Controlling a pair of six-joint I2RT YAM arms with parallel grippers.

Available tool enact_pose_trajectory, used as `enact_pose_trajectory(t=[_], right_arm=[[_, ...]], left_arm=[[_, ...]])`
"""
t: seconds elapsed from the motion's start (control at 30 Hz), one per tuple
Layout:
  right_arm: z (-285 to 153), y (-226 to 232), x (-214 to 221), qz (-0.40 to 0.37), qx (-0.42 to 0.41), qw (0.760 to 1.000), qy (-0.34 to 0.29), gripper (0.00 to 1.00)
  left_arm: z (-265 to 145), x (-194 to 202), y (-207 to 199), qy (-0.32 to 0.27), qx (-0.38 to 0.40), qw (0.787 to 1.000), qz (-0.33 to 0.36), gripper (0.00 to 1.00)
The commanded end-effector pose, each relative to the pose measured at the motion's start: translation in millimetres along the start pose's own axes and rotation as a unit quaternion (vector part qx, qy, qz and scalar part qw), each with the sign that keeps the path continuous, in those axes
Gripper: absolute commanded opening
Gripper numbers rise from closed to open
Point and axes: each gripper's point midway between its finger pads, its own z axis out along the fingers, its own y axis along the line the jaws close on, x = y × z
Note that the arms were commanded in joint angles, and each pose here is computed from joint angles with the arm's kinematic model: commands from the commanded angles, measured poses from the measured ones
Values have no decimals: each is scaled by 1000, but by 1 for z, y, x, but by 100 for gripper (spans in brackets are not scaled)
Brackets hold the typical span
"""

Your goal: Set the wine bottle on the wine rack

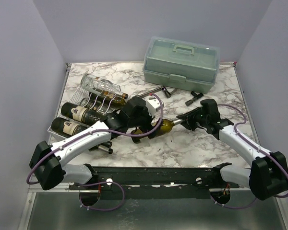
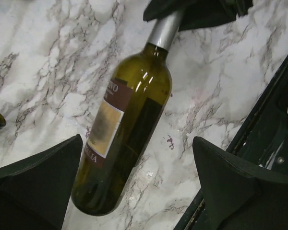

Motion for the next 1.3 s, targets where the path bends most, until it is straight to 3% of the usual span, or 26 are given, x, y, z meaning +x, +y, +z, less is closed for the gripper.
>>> enact_pose_trajectory(t=[0.0,0.33,0.63,0.83,1.0,1.07,1.17,1.27], right_arm=[[-16,22,4,12,-34,999,8,1],[-24,13,13,7,-34,999,25,1],[-31,8,19,3,-34,999,37,1],[-35,5,23,2,-37,998,44,1],[-39,-4,24,-3,-28,999,42,1],[-40,-7,27,-13,-32,998,46,1],[-43,-12,27,-35,-30,998,44,3],[-48,-16,27,-67,-22,997,42,20]], left_arm=[[23,33,-3,44,-24,996,80,99],[46,59,-2,66,-60,987,135,99],[67,62,-5,41,-61,986,149,99],[83,60,8,39,-104,984,140,98],[89,68,7,46,-98,983,147,94],[89,70,7,48,-99,983,149,88],[89,68,12,49,-110,980,161,69],[89,69,16,52,-118,977,170,47]])
